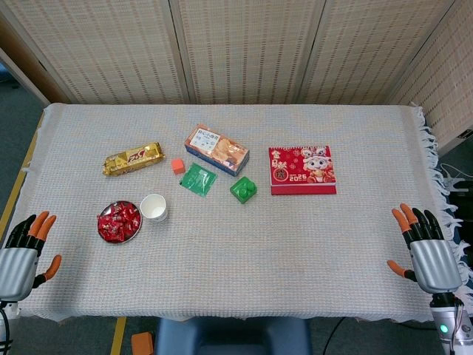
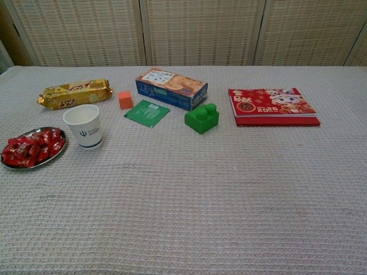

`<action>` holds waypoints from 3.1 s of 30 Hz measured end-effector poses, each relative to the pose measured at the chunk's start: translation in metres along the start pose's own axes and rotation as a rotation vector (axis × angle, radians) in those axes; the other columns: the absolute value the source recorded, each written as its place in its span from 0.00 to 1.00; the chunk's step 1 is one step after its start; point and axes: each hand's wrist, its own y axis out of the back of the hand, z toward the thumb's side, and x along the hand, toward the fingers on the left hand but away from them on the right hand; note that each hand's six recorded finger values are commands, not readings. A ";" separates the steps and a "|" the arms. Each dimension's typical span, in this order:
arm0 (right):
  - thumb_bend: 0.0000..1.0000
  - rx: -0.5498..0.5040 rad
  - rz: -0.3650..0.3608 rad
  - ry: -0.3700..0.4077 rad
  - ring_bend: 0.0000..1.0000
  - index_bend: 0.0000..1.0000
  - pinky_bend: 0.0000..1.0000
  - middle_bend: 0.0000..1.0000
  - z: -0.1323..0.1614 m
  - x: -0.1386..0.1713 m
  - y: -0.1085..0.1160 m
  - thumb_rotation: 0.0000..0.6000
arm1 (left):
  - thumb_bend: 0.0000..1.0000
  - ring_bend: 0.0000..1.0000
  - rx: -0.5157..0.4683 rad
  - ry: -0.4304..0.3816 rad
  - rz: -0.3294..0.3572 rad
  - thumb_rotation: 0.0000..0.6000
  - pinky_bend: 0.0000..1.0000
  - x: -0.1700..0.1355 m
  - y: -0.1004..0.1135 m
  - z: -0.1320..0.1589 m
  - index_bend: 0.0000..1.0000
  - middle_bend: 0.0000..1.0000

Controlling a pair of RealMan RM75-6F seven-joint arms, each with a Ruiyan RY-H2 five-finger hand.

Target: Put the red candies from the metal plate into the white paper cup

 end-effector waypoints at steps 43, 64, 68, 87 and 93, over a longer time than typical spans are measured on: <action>0.01 0.026 0.067 -0.022 0.00 0.00 0.00 0.00 0.000 0.001 -0.009 1.00 | 0.38 0.27 0.191 -0.070 -0.266 1.00 0.85 0.106 -0.123 0.068 0.13 0.22; 0.01 0.021 0.090 -0.027 0.00 0.00 0.00 0.00 0.000 0.001 -0.011 1.00 | 0.38 0.40 0.258 -0.084 -0.249 1.00 0.92 0.116 -0.140 0.073 0.41 0.36; 0.01 0.020 0.094 -0.028 0.00 0.00 0.00 0.00 0.000 0.001 -0.011 1.00 | 0.38 0.43 0.263 -0.087 -0.247 1.00 0.93 0.115 -0.142 0.074 0.47 0.41; 0.01 0.016 0.100 -0.035 0.00 0.00 0.00 0.00 -0.001 0.001 -0.011 1.00 | 0.43 0.56 0.234 -0.088 -0.204 1.00 1.00 0.116 -0.134 0.074 0.67 0.62; 0.01 0.015 0.099 -0.035 0.00 0.00 0.00 0.00 -0.001 0.002 -0.011 1.00 | 0.53 0.59 0.218 -0.083 -0.211 1.00 1.00 0.117 -0.135 0.072 0.70 0.65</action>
